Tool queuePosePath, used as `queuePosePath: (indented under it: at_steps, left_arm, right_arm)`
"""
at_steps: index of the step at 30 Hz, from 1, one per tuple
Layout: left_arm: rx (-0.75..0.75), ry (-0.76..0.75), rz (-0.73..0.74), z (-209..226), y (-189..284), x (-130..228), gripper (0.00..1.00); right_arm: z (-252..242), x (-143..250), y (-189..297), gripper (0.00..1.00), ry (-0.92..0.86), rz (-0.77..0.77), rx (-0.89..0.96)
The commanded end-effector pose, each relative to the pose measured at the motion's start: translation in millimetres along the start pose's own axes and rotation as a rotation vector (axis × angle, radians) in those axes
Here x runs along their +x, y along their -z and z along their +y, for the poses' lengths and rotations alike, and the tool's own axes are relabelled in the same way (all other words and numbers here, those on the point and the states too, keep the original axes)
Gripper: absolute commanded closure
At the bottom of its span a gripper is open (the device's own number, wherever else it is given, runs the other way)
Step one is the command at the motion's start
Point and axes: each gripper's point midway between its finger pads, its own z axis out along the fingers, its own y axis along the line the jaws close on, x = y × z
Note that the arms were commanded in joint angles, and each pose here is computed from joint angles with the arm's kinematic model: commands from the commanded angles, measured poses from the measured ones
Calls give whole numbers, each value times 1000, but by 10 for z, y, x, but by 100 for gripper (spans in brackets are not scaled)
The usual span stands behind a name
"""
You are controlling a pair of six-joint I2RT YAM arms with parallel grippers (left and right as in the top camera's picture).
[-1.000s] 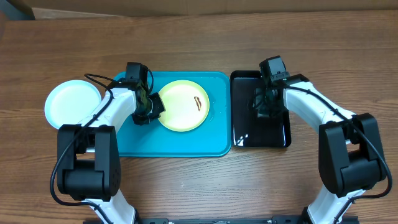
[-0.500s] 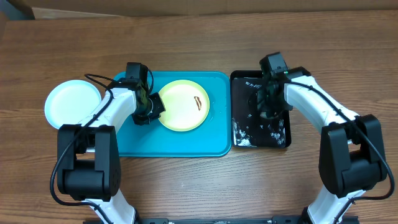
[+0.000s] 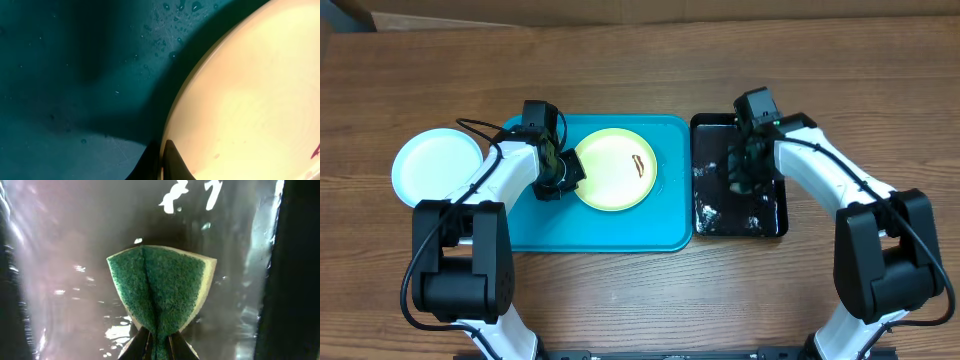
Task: Clean dirty plates on tray and stack at the side
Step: 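Rub the green sponge in the basin water with the right gripper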
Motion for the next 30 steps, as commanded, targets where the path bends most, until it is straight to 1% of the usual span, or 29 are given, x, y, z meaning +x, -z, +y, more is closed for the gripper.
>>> queuePosePath:
  at_steps: [1,2,4,5,8,11,13,19,20,21,23,26,27,28,30]
  left_arm:
    - [-19,-18,12,44,-57,35,96]
    - [-19,-18,12,43,-57,34,96]
    - [-19,-18,12,42,-57,34,96]
    - [-18,-18,11,41,-57,33,96]
    - [-19,-18,12,42,-57,35,96]
    - [-19,-18,12,43,-58,35,96]
    - [-18,-18,12,41,-57,35,96]
    - [-18,-18,11,41,-58,33,96]
    - [-18,-18,11,40,-58,32,96]
    - [-18,-18,11,41,-58,33,96]
    - [-18,-18,12,40,-58,33,96]
    - [-18,-18,12,41,-58,34,96]
    - [-18,-18,12,41,-58,34,96]
    - [-18,-18,11,39,-59,34,96]
    - [-18,-19,11,38,-59,33,96]
  right_arm:
    - [0,81,-1,80,5,-8,-11]
    - [-2,84,-1,65,5,-7,-10]
    - [2,69,2,43,6,-13,-11]
    - [7,54,4,40,7,-18,-13]
    - [21,-16,7,39,26,-46,-20]
    - [33,-95,12,42,28,-79,-23]
    - [44,-126,14,41,27,-92,-27]
    - [35,-96,-21,42,27,-89,-26]
    - [33,-89,-33,45,27,-90,-26]
    - [30,-78,-50,53,27,-90,-26]
    - [27,-63,-74,96,27,-92,-27]
    - [43,-114,-38,96,26,-103,-31]
    - [49,-134,-13,81,26,-104,-32]
    - [54,-153,11,59,26,-105,-32]
    - [66,-196,52,49,27,-112,-34]
